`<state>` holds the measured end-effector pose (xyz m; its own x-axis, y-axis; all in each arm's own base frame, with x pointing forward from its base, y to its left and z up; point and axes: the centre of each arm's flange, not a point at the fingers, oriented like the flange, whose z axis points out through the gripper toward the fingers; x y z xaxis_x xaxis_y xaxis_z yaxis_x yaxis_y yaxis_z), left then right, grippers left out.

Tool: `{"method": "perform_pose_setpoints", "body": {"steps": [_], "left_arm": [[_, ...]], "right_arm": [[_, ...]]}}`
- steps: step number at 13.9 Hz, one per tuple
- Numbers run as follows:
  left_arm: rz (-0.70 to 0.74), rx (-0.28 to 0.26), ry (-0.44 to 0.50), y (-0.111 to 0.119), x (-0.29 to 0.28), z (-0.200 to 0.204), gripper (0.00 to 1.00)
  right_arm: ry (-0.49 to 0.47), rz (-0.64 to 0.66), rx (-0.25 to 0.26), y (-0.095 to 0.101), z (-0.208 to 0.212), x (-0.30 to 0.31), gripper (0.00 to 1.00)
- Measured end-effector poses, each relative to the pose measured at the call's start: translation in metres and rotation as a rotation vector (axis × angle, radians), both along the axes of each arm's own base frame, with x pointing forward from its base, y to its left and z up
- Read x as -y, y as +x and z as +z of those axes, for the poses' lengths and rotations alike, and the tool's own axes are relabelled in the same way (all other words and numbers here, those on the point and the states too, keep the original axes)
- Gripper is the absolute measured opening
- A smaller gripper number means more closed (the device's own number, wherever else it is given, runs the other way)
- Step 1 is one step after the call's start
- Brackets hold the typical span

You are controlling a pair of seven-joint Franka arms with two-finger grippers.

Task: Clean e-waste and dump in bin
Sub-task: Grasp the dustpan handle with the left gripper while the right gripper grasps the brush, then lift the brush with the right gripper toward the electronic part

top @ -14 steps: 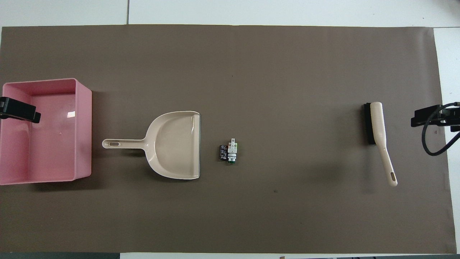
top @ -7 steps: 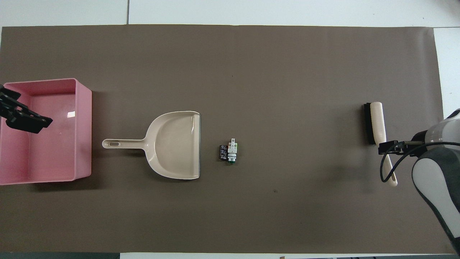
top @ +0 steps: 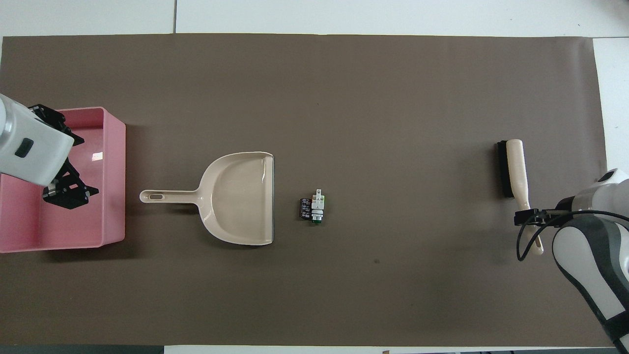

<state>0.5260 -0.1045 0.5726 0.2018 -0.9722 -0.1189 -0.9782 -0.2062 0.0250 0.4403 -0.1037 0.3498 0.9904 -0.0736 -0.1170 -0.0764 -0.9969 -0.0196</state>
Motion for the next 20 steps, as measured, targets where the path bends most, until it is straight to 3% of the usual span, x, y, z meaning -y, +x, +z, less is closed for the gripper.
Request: {"method": "perform_pose_setpoints", "body": {"steps": [7,9,10,12,13,16,20], "left_arm": [[-0.175,-0.002,0.169,-0.025,0.062,-0.096,0.94],[-0.183,0.018,0.213,-0.036,0.076,-0.126,0.94],[-0.187,0.020,0.230,-0.042,0.084,-0.141,0.93],[-0.194,0.019,0.250,-0.053,0.098,-0.167,0.93],[-0.200,0.021,0.262,-0.058,0.104,-0.179,0.93],[-0.206,0.039,0.287,-0.067,0.114,-0.209,0.91],[-0.210,0.038,0.310,-0.066,0.113,-0.228,0.90]], "right_arm": [[-0.005,0.001,0.015,0.002,-0.011,-0.001,0.90],[-0.005,0.002,0.012,0.001,-0.012,-0.001,0.72],[-0.004,0.003,0.009,0.001,-0.012,-0.001,0.72],[-0.003,0.005,0.004,0.001,-0.012,-0.002,0.60],[-0.002,0.007,-0.001,0.001,-0.011,-0.003,0.60],[-0.001,0.009,-0.009,0.001,-0.011,-0.005,0.26],[0.003,0.046,-0.044,0.010,0.001,-0.023,0.26]]}}
